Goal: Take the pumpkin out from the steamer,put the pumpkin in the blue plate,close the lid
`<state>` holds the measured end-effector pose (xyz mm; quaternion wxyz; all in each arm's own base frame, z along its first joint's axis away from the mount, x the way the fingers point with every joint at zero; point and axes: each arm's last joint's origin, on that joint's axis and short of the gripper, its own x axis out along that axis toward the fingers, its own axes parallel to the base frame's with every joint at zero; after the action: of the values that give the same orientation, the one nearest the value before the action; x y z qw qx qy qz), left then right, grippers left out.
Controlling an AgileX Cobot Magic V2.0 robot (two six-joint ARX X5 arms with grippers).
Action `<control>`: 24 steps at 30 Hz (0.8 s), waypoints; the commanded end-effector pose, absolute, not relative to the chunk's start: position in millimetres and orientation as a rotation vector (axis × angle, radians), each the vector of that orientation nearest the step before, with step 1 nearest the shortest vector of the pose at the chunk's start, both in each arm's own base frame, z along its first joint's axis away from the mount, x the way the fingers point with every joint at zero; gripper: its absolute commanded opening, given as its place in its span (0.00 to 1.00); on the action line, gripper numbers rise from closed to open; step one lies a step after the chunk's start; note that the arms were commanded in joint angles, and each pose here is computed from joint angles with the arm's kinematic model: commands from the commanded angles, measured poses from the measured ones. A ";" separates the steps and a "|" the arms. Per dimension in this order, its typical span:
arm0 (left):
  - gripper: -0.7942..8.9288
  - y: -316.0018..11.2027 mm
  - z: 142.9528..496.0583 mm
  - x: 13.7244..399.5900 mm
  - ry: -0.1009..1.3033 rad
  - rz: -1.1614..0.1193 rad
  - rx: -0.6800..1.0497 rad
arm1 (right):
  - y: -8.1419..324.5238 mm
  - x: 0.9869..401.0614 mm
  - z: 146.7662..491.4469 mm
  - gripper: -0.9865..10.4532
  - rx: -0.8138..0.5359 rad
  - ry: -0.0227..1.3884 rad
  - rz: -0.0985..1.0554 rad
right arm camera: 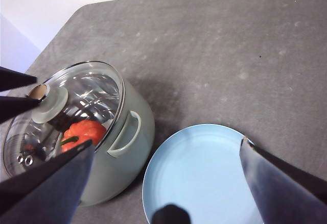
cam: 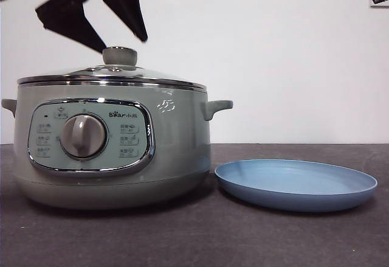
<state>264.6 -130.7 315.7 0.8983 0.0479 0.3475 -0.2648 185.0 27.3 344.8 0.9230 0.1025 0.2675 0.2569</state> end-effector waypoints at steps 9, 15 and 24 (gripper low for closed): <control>0.35 -135.4 301.5 269.8 0.777 -0.562 0.151 | 27.8 184.1 344.4 0.50 0.204 0.560 0.533; 0.07 -135.3 301.4 269.7 0.771 -0.575 0.181 | 27.8 183.7 343.7 0.50 0.206 0.568 0.532; 0.07 -136.6 312.7 272.3 0.714 -0.577 0.172 | 27.7 183.8 344.0 0.50 0.205 0.565 0.531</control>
<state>270.4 -134.2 304.9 0.8869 0.0821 0.3663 -0.2694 183.8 27.2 342.8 0.9197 0.1049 0.2793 0.2553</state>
